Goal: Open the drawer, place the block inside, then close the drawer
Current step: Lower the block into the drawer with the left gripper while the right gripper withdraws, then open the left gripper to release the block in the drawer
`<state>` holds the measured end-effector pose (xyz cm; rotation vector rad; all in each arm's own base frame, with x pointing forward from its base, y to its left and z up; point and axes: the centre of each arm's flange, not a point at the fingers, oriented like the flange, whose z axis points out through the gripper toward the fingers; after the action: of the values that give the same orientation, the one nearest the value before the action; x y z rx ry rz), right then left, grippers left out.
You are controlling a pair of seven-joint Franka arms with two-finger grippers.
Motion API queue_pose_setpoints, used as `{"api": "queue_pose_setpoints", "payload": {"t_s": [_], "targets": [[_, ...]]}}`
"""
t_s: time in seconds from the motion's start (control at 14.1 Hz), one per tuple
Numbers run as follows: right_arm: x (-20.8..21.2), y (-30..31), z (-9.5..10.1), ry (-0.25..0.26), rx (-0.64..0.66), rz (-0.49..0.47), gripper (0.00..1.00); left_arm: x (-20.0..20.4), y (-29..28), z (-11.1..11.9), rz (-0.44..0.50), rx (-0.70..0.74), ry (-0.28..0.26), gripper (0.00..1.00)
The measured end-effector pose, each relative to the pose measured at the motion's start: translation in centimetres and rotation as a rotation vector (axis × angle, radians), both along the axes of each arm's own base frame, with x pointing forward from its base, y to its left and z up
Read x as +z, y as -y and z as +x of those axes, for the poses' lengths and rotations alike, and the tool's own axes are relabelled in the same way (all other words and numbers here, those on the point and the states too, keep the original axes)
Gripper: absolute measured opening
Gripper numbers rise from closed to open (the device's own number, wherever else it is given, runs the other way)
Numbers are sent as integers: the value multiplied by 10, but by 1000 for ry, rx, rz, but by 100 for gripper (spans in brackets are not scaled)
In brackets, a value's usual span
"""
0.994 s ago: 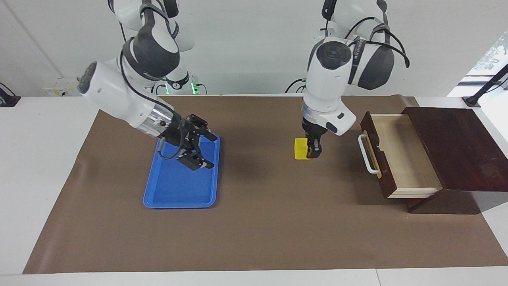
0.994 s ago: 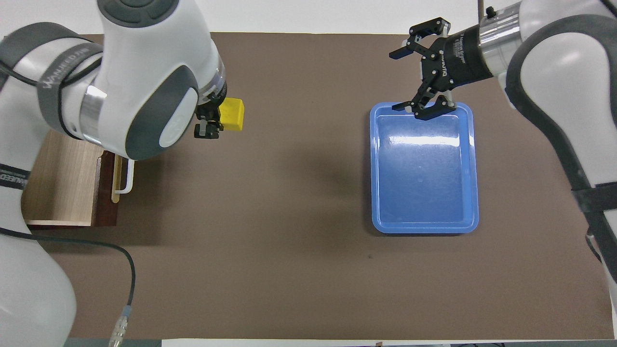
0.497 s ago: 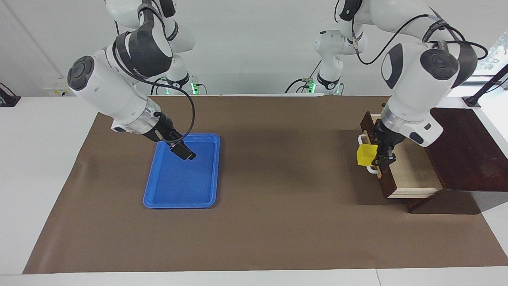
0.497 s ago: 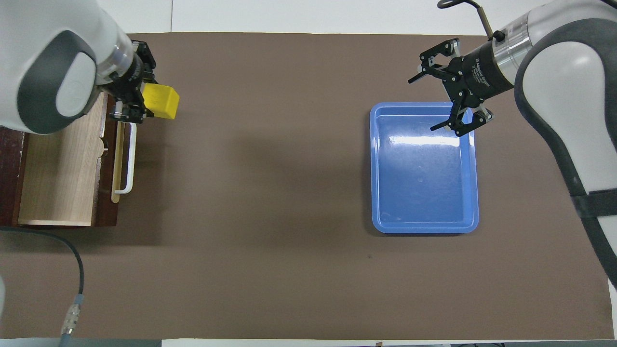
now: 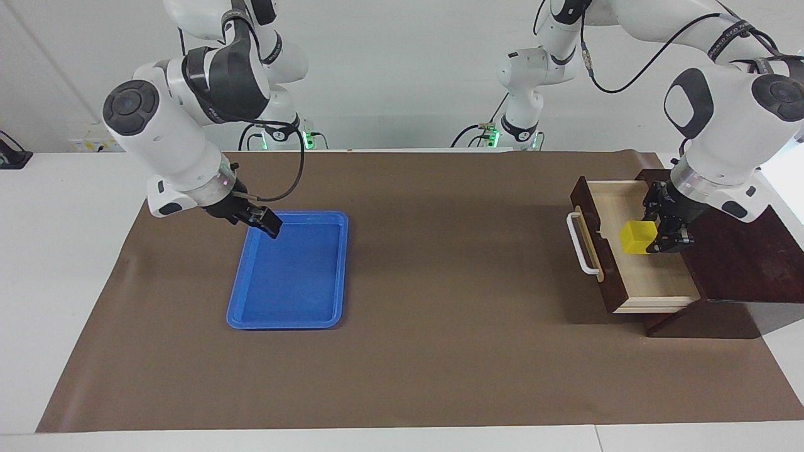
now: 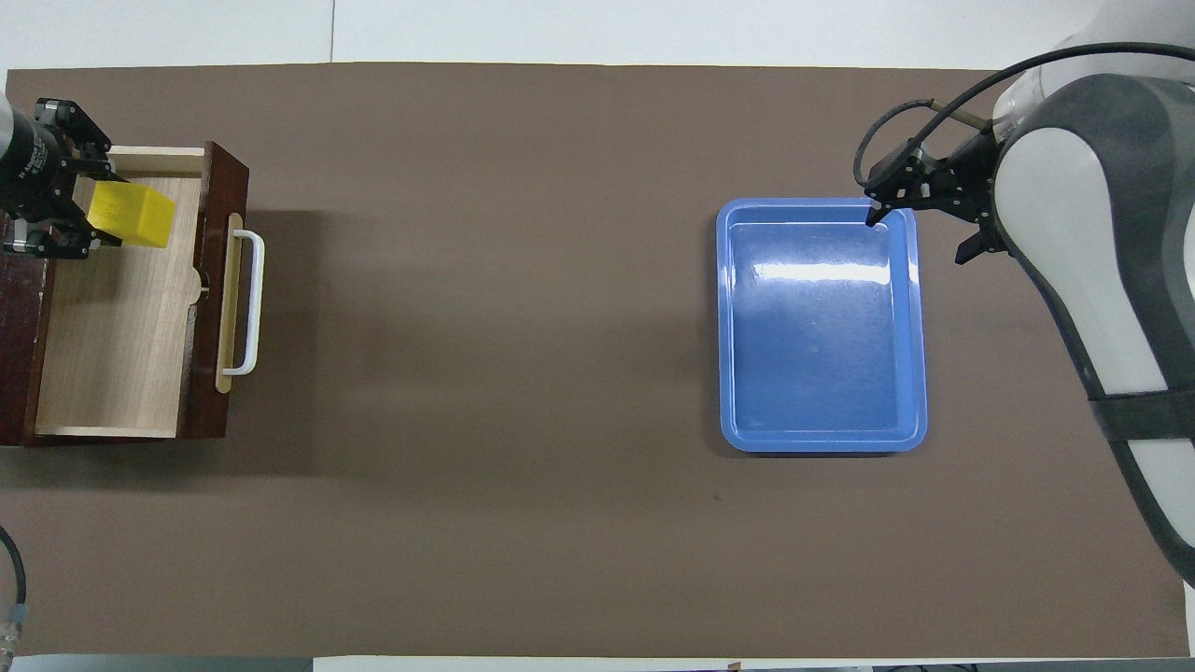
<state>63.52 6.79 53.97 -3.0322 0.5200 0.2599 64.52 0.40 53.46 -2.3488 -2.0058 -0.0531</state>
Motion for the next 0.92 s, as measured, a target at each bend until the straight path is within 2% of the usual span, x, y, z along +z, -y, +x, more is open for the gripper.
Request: {"api": "queue_pose_setpoints", "payload": {"t_s": [0.14, 0.28, 0.64, 0.78, 0.92], "targets": [[17, 17, -10, 25, 147, -20, 100, -14, -17, -4, 1, 18, 9, 55], [39, 43, -28, 52, 250, -9, 100, -31, -24, -12, 2, 25, 4, 55], [88, 90, -89, 114, 378, 6, 100, -54, -34, -34, -40, 39, -21, 55], [98, 95, -110, 98, 408, 14, 100, -67, -33, -42, -44, 38, -15, 55], [100, 93, -123, 62, 423, 22, 100, -78, -31, -48, -43, 36, 0, 55]]}}
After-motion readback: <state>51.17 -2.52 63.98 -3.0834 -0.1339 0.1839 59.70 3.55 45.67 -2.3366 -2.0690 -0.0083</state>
